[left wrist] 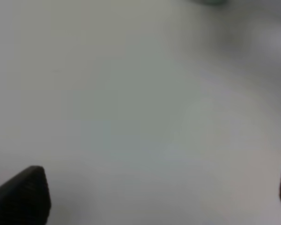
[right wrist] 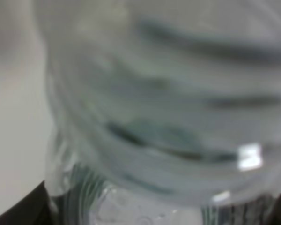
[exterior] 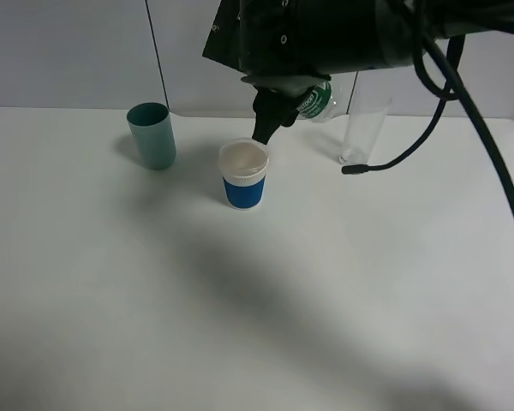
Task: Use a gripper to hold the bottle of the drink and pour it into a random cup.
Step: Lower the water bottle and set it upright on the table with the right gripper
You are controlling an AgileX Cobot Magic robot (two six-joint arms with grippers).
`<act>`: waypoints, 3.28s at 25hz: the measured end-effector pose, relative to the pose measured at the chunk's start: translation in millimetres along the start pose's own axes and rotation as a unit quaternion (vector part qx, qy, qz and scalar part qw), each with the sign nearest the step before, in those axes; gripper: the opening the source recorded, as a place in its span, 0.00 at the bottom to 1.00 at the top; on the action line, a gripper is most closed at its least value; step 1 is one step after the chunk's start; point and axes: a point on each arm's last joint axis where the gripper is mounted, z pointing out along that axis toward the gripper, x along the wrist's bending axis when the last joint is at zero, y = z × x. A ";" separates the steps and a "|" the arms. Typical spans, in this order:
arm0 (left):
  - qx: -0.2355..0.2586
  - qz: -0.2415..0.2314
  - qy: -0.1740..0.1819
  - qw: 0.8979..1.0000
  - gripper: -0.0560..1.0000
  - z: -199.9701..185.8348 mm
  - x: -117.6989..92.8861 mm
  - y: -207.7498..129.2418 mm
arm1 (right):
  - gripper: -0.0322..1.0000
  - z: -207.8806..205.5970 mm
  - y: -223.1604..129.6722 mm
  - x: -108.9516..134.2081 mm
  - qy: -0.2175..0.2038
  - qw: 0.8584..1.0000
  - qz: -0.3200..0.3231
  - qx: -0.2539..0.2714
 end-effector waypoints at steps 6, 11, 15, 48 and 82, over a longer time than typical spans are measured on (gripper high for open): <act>0.000 0.000 0.000 1.000 0.99 0.0 0.0 0.0 | 0.60 -6.8 4.1 -0.7 0.032 0.997 0.068 -0.027; 0.000 0.000 0.000 1.000 0.99 0.0 0.0 0.0 | 0.60 -10.6 3.0 0.5 0.056 0.992 0.108 -0.024; 0.000 0.000 0.000 1.000 0.99 0.0 0.0 0.0 | 0.60 -19.4 -3.8 1.6 0.078 0.987 0.135 -0.042; 0.000 0.000 0.000 1.000 0.99 0.0 0.0 0.0 | 0.60 -54.2 -76.3 60.4 0.282 0.896 0.194 -0.284; 0.000 0.000 0.000 1.000 0.99 0.0 0.0 0.0 | 0.60 -34.2 -174.1 97.4 0.182 0.902 0.342 -0.189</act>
